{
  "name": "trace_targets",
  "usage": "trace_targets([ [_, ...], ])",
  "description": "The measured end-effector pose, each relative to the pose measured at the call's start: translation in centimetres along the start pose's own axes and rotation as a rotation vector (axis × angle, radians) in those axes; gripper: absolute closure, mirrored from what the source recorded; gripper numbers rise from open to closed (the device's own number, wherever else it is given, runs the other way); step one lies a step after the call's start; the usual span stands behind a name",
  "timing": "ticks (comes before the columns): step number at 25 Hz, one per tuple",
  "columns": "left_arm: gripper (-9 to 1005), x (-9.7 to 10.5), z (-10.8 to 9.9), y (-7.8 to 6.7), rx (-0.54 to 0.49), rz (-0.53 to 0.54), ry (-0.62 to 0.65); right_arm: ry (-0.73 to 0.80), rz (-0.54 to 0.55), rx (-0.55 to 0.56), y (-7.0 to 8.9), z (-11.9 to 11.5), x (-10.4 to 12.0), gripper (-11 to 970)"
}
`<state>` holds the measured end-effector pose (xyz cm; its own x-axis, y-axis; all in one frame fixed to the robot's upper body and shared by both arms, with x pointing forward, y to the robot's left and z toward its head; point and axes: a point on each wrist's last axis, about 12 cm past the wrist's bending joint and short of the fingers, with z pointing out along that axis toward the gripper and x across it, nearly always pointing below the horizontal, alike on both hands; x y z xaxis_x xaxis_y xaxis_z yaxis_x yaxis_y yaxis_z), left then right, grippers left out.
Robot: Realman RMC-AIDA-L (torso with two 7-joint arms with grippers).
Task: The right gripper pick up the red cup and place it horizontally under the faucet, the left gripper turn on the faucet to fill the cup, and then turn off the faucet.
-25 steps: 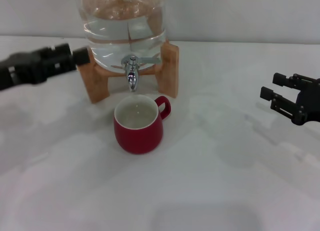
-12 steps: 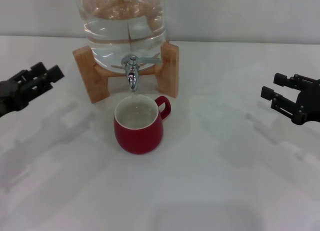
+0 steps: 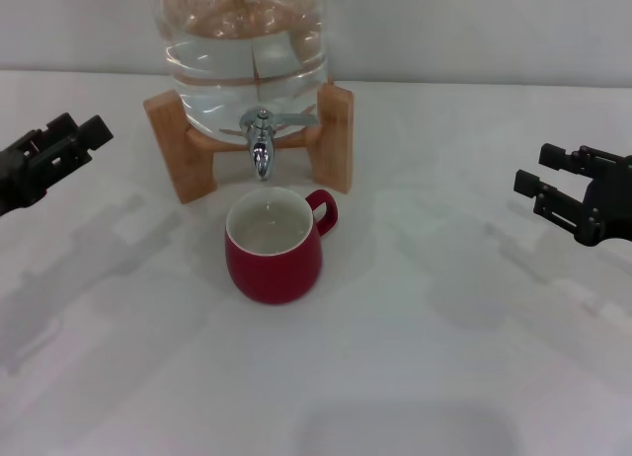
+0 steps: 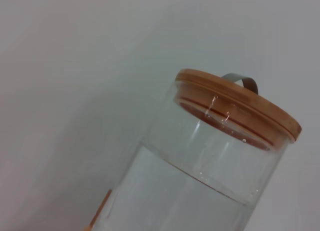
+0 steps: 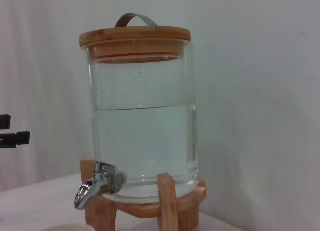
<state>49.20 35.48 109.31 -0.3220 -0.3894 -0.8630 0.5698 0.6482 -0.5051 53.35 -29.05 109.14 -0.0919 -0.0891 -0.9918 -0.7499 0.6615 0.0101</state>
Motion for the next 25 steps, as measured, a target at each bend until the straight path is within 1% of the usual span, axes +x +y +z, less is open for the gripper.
trace_targets([
  [11, 167, 0.45, 0.00, 0.06, -0.003, -0.018, 0.002, -0.008, -0.002, 0.006, -0.13, -0.23, -0.05, 504],
  [25, 166, 0.42, 0.10, 0.00, 0.003, -0.017, 0.002, -0.012, 0.002, 0.003, -0.03, -0.28, -0.02, 504],
])
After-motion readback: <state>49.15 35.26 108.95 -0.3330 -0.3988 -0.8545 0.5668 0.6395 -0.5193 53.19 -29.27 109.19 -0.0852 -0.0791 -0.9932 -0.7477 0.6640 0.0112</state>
